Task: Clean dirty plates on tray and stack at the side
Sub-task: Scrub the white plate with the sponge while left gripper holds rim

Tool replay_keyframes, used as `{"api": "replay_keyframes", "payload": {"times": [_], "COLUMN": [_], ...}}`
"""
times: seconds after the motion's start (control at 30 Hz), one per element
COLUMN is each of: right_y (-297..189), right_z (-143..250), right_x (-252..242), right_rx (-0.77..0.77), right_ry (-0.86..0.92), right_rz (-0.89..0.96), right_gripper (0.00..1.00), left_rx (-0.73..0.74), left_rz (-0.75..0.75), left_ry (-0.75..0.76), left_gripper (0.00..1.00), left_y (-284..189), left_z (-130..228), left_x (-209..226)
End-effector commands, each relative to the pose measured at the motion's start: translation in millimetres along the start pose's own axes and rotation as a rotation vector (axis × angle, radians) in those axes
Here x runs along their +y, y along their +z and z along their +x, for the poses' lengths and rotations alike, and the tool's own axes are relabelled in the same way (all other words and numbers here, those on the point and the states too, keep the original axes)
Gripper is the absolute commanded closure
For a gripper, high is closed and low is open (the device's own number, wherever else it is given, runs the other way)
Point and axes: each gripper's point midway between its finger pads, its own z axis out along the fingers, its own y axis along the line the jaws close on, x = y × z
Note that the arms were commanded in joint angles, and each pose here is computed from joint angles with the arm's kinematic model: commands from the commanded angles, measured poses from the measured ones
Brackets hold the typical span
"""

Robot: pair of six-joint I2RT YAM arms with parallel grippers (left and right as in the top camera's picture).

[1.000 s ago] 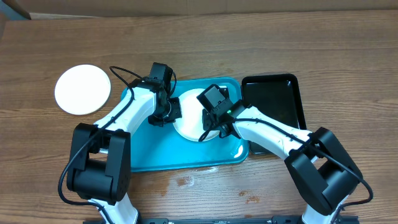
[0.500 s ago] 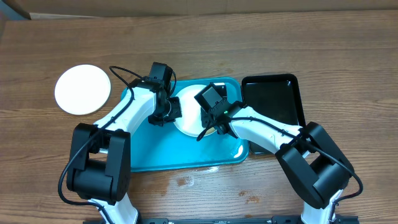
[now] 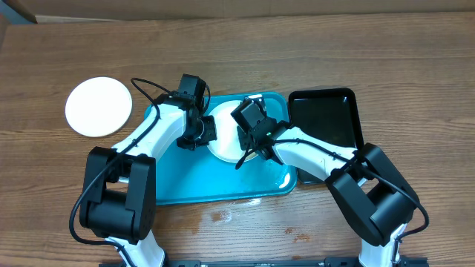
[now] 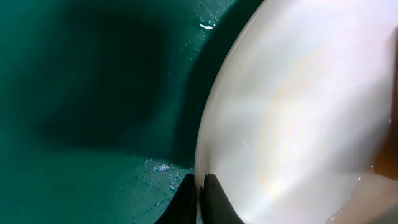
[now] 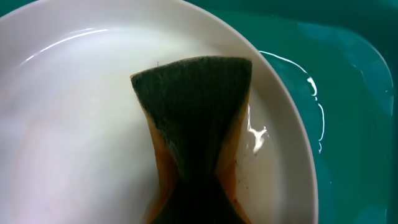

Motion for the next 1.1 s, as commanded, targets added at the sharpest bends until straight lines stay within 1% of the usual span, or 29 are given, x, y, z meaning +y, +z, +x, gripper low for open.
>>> {"api": "replay_keyframes", "payload": {"times": [0.0,0.17,0.33,0.5,0.57,0.73,0.97,1.07], "right_y": [19.1,30.5,34.3,33.7,32.8,32.8,38.2,37.4], "right_z": [14.1,17.7,2.6,-3.1,-5.1,-11.2,-16.0,-24.8], "right_x": [-15.1,-12.1,-25.7,-15.7,-12.7,-10.0,-7.9,-5.4], "right_rx": [0.039,0.067,0.036,0.052,0.048,0.018,-0.010,-0.047], "right_ry": [-0.027,-0.054,-0.017,-0.041,-0.054,-0.094,-0.093,-0.097], "right_rz": [0.043,-0.027,-0.042,-0.213,-0.251,-0.264,-0.270,-0.279], "right_gripper": [0.96,0.96,0.96,0.96,0.96,0.96,0.96,0.96], "left_rx": [0.001,0.005,0.008,0.014,0.015,0.016,0.022,0.023], "left_rz": [-0.053,-0.056,-0.058,-0.061,-0.061,-0.061,-0.063,-0.064], "left_ry": [0.039,0.039,0.039,0.039,0.040,0.045,0.045,0.045], "left_gripper": [0.96,0.96,0.96,0.96,0.96,0.96,0.96,0.96], "left_y": [2.6,2.7,2.6,2.5,2.5,2.5,2.5,2.4], "left_z": [-2.1,-1.2,-0.6,1.0,1.2,1.3,2.8,3.3], "left_x": [9.9,10.7,11.0,11.7,11.8,11.8,12.4,12.6]}}
